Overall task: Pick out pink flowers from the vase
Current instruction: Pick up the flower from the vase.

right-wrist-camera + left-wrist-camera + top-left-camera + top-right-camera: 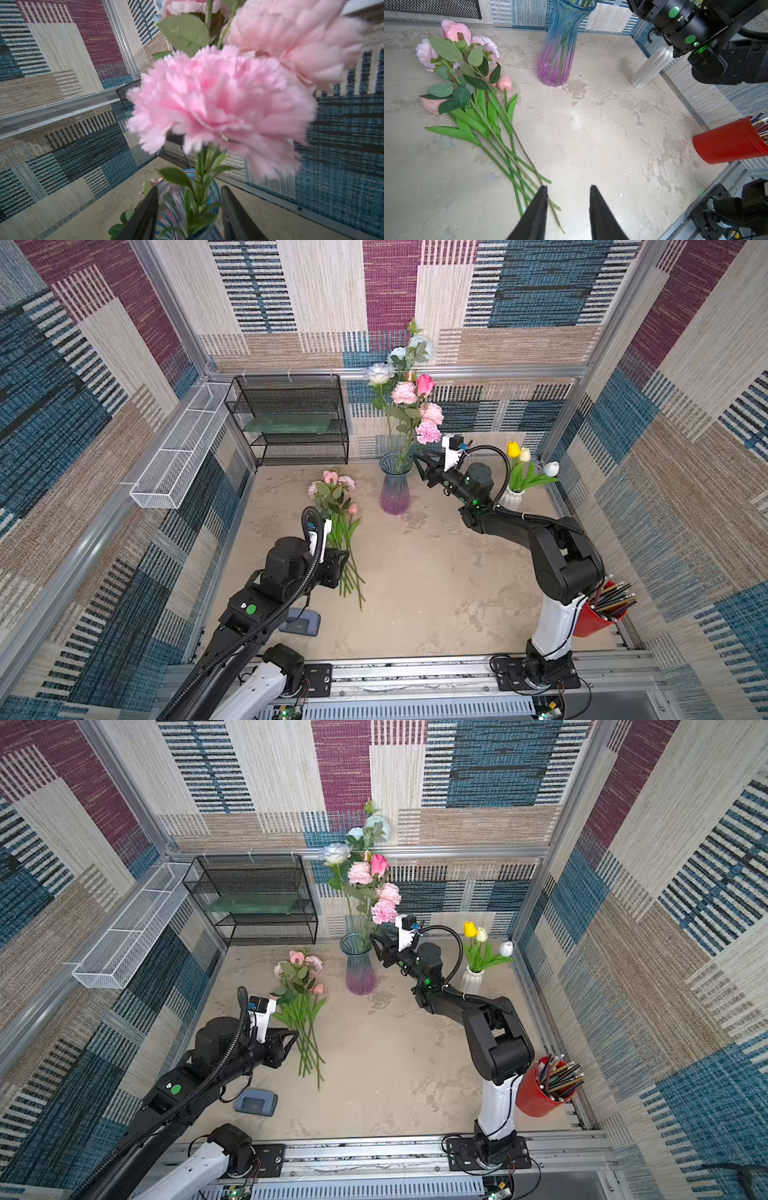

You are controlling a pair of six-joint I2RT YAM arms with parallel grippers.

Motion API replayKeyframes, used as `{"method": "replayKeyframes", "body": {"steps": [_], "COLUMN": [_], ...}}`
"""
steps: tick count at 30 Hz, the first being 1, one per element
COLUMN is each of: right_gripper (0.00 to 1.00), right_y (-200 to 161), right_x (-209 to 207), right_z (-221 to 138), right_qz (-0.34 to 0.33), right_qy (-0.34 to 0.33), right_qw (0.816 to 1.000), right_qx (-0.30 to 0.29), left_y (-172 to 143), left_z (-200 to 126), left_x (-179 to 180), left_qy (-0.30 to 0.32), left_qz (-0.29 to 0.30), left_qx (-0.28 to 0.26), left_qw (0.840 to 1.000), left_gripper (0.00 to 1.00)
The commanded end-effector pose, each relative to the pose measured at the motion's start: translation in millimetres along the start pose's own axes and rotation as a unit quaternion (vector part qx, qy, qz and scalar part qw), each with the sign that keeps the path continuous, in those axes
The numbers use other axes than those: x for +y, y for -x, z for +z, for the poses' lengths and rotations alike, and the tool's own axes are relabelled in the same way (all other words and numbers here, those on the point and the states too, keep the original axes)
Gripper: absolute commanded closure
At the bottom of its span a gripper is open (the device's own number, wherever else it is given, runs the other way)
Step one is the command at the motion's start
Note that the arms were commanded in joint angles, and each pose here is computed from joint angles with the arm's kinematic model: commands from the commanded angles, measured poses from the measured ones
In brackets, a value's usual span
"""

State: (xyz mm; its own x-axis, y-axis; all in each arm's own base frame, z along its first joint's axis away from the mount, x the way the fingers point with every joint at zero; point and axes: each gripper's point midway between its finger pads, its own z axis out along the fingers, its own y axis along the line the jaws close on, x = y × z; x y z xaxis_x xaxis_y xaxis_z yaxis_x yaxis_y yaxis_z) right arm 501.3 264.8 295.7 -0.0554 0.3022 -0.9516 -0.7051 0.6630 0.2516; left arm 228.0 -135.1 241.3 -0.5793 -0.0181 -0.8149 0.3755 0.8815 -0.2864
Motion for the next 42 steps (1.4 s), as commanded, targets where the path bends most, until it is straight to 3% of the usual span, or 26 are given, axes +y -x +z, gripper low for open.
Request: {"method": "replayKeyframes", "body": {"steps": [1, 15, 23, 28, 42], "right_gripper": [0.53, 0.92, 0.96, 0.97, 1.00], "right_y": [3, 21, 53, 79, 190], "right_x": [3, 16, 38, 56, 129], "right_z": [5, -1, -13, -27, -104], "right_qz": [0.006, 0.009, -0.022, -0.073, -0.142], "right_qy": [0.019, 0.088, 0.098, 0.082, 0.088], "right_qw": [1.000, 0.996, 0.994, 0.993, 0.981], "right_qx": [-0.010, -0.024, -0.030, -0.033, -0.103], "left_y": [3, 0, -3, -3, 2], "left_z": [0, 7, 10, 10, 2], "left_x": [2, 0, -1, -5, -3], "left_qy": [0.005, -0.001, -0.009, -0.019, -0.014], "left_qz": [0.005, 0.014, 0.016, 0.018, 0.029], "left_qx": [-0.007, -0.001, 0.000, -0.002, -0.027], "left_qw": [1.000, 1.000, 1.000, 1.000, 0.999], "left_gripper": [0.63, 0.61, 0.62, 0.62, 0.63]}}
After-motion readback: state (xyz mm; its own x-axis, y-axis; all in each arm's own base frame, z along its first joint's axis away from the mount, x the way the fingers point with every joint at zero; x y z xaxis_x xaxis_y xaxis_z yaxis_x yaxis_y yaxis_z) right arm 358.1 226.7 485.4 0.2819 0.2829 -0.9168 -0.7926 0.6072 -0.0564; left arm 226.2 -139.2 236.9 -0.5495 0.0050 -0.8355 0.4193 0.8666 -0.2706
